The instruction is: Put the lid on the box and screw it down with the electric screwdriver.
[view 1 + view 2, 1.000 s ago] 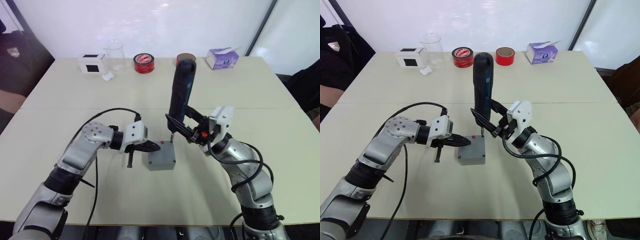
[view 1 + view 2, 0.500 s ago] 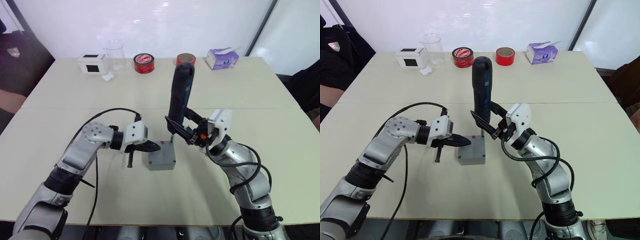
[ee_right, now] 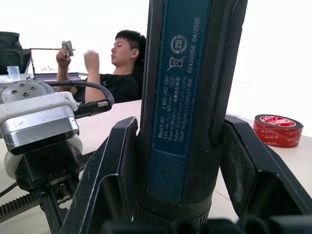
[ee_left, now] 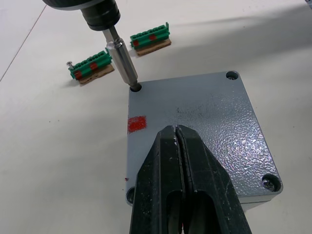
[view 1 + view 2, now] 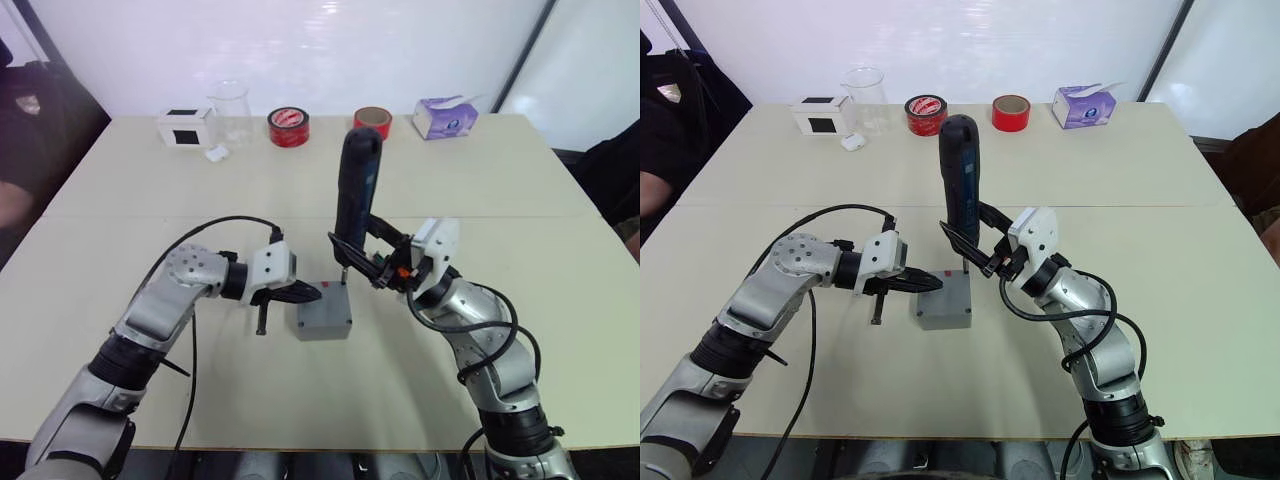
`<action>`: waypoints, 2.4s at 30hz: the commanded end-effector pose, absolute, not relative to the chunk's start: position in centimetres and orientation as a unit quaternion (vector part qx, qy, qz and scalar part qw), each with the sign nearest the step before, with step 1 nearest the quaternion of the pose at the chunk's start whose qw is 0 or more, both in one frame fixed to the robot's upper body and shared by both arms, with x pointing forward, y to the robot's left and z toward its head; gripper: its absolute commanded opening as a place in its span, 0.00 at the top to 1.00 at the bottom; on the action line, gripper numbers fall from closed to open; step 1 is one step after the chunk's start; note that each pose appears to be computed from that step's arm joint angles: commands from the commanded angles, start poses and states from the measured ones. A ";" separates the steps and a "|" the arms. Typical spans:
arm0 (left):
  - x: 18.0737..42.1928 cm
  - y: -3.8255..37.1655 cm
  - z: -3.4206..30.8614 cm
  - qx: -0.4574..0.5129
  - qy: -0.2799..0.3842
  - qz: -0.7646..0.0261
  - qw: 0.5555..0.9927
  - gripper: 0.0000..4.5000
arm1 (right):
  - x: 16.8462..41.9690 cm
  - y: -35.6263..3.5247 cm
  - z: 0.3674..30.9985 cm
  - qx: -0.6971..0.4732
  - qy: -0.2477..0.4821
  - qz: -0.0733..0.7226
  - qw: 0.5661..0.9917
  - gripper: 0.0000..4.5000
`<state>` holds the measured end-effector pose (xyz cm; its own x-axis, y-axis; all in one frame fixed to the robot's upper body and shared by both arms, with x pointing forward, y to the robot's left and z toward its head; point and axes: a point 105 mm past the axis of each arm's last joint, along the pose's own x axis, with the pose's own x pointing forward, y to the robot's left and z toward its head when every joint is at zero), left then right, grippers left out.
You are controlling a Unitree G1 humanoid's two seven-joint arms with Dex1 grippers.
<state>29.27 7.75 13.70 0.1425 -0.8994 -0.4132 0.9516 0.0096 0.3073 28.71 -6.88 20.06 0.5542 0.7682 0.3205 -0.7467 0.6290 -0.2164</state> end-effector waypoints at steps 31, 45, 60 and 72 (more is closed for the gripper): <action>28.9 7.9 11.8 0.279 0.080 -0.650 0.702 1.00 | 29.2 -7.4 14.1 -0.059 -0.031 0.394 0.917 0.58; 28.7 7.6 13.3 0.268 0.054 -0.660 0.700 1.00 | 29.3 -8.8 26.6 0.028 -0.165 0.346 0.923 0.58; 26.6 7.1 19.2 0.253 -0.032 -0.686 0.681 1.00 | 30.6 -22.7 21.6 -0.065 0.285 0.167 0.941 0.58; 25.6 7.0 20.3 0.233 -0.044 -0.686 0.688 1.00 | 31.2 -26.1 14.8 -0.048 0.438 0.088 0.894 0.58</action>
<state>26.18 6.98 19.37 0.0556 -0.9586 -0.2794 0.9352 -0.0481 0.3510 30.66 -25.94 13.46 0.5636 0.1320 -0.8154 -0.2064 0.9783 0.0156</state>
